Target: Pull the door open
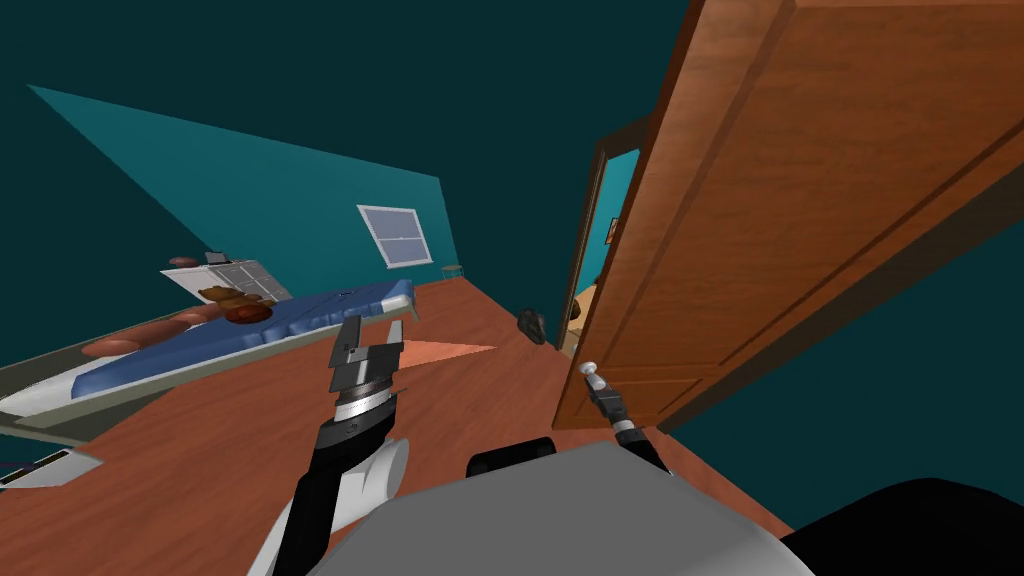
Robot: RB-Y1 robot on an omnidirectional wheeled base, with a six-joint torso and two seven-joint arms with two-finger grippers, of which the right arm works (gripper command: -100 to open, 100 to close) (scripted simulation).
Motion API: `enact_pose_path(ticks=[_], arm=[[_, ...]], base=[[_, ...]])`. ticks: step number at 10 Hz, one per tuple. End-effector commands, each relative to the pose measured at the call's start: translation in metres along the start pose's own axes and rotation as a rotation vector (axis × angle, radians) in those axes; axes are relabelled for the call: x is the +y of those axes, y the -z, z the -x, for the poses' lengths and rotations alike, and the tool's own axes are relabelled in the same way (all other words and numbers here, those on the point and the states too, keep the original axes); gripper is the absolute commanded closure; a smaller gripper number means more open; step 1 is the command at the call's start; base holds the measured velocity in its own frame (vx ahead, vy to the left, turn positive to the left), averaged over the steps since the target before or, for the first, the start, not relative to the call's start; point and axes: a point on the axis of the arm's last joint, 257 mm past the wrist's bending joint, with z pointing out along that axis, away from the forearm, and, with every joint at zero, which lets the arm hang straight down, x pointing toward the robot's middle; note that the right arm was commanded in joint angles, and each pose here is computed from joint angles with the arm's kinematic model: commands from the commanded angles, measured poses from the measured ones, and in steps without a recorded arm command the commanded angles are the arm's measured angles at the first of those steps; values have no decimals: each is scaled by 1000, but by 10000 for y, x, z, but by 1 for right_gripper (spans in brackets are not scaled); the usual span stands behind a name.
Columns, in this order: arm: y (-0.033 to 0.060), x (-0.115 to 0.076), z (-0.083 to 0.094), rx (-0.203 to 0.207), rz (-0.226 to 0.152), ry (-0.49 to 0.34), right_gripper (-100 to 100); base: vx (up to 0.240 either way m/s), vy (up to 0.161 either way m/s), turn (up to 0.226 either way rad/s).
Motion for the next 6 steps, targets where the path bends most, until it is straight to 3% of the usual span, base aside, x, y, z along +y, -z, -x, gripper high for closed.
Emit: enact_pose_path(ticks=[1,6], arm=[[85,12,7,-3,-16,0,100],[276,47,-11,1,-65,-1,100]], base=[[-200,-33,137],[-203,-44,132]])
